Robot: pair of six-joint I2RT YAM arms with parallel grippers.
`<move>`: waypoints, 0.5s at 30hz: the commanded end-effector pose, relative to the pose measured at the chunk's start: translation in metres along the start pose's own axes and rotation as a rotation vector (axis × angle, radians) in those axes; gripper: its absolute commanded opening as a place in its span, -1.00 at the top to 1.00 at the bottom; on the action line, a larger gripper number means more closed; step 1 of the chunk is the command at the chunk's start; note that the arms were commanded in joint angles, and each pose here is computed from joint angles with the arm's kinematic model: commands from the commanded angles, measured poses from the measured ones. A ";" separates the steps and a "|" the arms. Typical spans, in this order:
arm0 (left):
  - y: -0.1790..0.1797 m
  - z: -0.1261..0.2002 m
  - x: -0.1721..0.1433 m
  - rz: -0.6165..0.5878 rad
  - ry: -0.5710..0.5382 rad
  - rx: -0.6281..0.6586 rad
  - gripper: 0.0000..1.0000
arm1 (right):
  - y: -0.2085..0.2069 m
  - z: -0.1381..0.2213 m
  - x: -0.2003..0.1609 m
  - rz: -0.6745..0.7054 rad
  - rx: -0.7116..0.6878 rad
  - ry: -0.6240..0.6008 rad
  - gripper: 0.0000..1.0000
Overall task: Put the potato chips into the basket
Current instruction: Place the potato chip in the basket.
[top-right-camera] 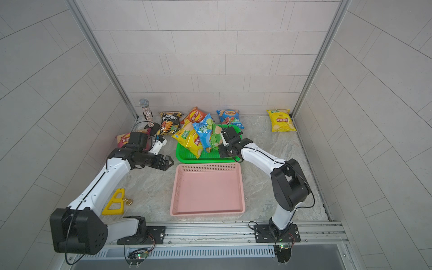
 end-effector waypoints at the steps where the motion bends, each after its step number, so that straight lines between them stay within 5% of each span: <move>1: 0.001 0.002 -0.002 -0.007 -0.003 0.012 -1.00 | 0.000 -0.007 0.003 0.026 -0.026 0.027 0.07; 15: 0.001 0.003 -0.001 -0.006 -0.005 0.018 -1.00 | 0.002 -0.033 0.042 0.043 -0.021 -0.039 -0.03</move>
Point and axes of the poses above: each gripper's point midway between its finger pads, its own z axis back along the fingers, its own y axis along the line the jaws close on, x = y × z, the point moved 8 cm from there along z, back along the fingers, and after that the axes turned 15 degrees about -z, right-handed, at the moved point
